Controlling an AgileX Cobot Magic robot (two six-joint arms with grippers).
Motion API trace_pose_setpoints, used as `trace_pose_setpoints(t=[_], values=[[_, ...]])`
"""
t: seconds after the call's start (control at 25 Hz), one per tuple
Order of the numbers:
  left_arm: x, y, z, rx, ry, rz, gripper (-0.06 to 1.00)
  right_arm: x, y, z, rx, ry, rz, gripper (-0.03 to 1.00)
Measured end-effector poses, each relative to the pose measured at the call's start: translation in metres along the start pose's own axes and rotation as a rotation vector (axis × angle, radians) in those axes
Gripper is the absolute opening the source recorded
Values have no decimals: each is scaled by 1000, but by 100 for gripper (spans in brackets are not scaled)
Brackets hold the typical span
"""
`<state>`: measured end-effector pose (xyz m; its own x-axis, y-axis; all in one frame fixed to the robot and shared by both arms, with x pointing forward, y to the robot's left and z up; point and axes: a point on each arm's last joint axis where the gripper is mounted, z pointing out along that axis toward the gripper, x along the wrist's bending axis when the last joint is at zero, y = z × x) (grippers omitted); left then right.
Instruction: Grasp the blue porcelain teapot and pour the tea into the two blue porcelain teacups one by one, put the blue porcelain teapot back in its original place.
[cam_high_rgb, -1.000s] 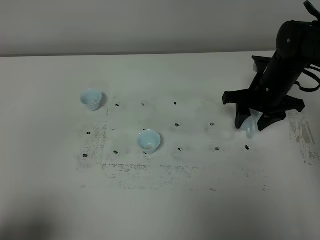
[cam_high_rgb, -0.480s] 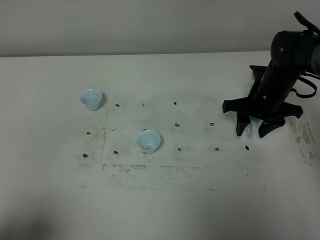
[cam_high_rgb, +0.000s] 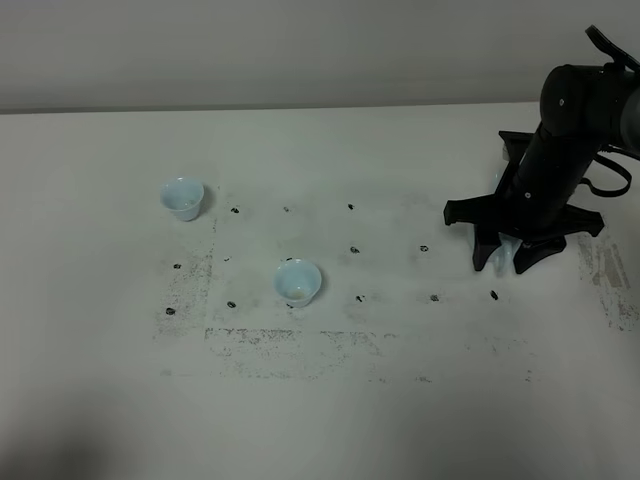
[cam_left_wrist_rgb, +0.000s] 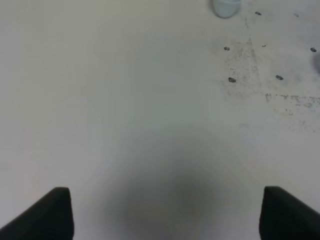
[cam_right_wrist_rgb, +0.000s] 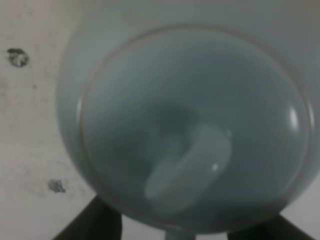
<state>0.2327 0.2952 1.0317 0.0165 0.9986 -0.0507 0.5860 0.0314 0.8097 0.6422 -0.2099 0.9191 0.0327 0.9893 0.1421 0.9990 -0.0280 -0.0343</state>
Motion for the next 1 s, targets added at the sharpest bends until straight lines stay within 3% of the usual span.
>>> trace_pose_setpoints(t=[0.36,0.64,1.0], values=[[0,0,0,0,0,0,72,0,0,3,6,-1,1,27],[0,0,0,0,0,0,72,-3,0,3,7,-30,-14,4],[0,0,0,0,0,0,72,-4,0,3,5,-44,-54,4]])
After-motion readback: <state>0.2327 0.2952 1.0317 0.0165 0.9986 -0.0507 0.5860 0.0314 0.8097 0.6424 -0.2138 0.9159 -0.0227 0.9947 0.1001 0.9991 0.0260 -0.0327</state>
